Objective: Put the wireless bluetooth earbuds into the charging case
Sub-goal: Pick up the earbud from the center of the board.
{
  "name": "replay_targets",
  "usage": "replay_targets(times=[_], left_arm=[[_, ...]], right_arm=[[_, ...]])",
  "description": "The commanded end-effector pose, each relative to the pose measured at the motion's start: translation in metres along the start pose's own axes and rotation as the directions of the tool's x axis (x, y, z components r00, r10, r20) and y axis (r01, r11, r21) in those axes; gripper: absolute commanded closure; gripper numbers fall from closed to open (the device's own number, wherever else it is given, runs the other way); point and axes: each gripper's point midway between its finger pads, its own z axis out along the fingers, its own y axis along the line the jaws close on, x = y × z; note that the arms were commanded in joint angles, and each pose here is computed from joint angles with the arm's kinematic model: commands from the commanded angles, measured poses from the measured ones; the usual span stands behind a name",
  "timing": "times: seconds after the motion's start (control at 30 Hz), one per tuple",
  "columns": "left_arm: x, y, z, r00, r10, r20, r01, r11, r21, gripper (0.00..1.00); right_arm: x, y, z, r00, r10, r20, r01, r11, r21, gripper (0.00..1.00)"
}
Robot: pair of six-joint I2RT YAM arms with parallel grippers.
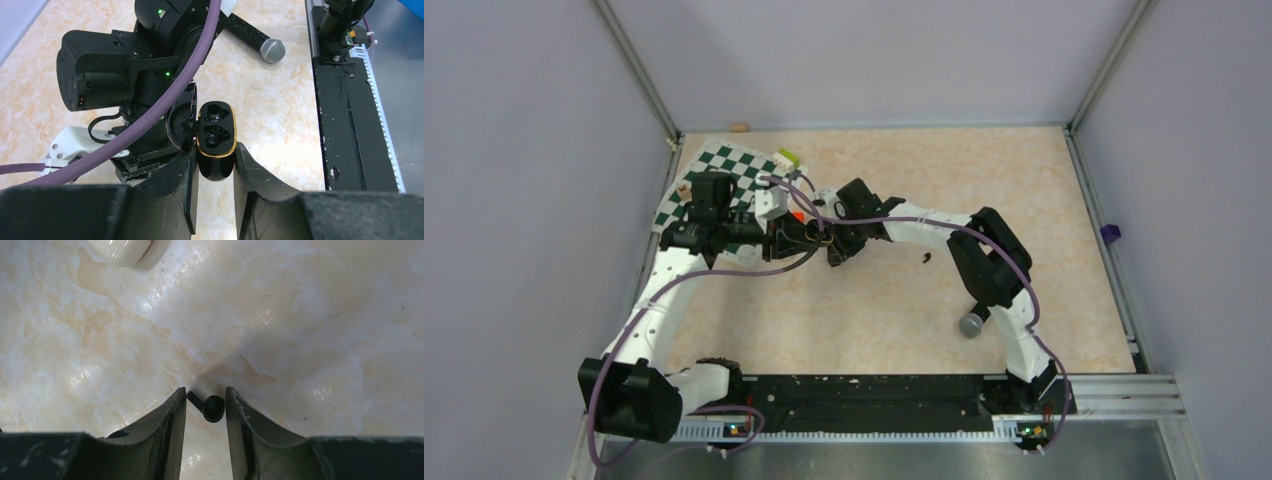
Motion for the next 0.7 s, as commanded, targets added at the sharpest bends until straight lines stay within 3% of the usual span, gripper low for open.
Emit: replay_targets(times=[0.0, 0.47, 0.6, 0.67], left_arm=[[-0.008, -0.004, -0.001, 0.999, 0.041, 0.027, -0.042, 0.999, 0.013, 1.0], [-0.007, -0.004, -0.001, 0.999, 0.036, 0.03, -0.037, 0.999, 0.02, 1.0], [-0.008, -0.004, -0.001, 0.999, 0.039, 0.031, -0.039, 0.999, 0.019, 1.0], [-0.008, -0.005, -0.001, 0.999, 0.04, 0.031, -0.04, 0.999, 0.018, 1.0]], right_arm=[[0.036, -0.008, -0.003, 0.992, 0.016, -0.126, -0.009, 0.998, 0.055, 0.65], [0.05, -0.01, -0.009, 0.982, -0.03, -0.189, 0.038, 0.998, 0.043, 0.63], [0.053, -0.005, 0.0, 0.982, -0.009, -0.189, 0.01, 1.0, 0.005, 0.69], [0.052, -0.003, 0.003, 0.982, -0.003, -0.189, 0.001, 1.0, -0.009, 0.8]])
